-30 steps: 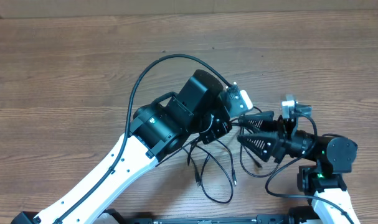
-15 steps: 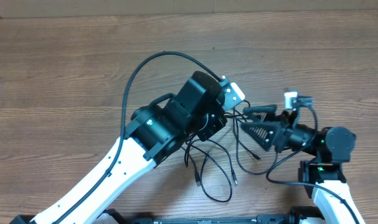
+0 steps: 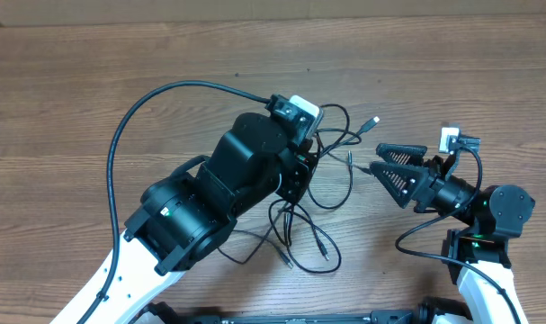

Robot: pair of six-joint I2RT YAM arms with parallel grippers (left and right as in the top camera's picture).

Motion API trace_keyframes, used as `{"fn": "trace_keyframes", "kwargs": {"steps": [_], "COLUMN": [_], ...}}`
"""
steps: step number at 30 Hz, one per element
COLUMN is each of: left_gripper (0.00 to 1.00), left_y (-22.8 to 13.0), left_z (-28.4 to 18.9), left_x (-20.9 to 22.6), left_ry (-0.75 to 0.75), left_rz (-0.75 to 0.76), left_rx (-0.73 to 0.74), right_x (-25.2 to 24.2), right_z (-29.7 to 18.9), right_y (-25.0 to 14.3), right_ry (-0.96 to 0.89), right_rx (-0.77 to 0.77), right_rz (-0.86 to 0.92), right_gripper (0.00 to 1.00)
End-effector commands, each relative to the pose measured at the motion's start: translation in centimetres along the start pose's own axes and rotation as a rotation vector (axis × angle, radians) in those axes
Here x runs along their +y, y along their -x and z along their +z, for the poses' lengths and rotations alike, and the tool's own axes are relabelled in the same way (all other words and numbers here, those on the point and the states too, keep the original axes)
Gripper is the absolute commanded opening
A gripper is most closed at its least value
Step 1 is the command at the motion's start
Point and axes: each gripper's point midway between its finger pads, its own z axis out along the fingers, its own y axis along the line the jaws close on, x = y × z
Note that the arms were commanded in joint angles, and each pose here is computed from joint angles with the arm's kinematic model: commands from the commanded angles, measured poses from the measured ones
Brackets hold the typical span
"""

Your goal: Untangle cables

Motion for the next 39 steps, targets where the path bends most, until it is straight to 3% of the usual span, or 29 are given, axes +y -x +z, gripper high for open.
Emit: {"fn": "trace_keyframes", "kwargs": {"steps": [1,6,15,35,39], "left_gripper": [0.04,0.04,0.04,0.04,0.04], "left_y": [0.7,0.1,-0.4,0.1,0.1], "left_z": [-0.9,-1.4,-1.5,-1.9,-1.7], "left_x": [-1.7,-4.4,-4.4,-6.2,-6.0], "left_ry": [-0.102,-0.262,-0.265,-0.37,-0.354], "left_rz": [-0.055,0.018,0.031,0.056,0.067], "left_rx": [-0.013,0.017,0.036,0.016,0.013], "right_x": [-0.4,-1.9,-4.4,-4.6,-2.6], "right_z": [0.0,-0.3,-1.1,-1.1,-0.5], "right_y": [1.1,2.8,4.4,3.9,3.3], "right_ry": [-0.031,-0.112,-0.243,-0.245,-0.146], "right_rx": [-0.049,-0.151,-0.264,-0.244,-0.192], "right_rz": [-0.01,-0.002,0.005,0.03,0.058], "right_gripper": [0.85,0.85,0.85,0.85,0.77]}}
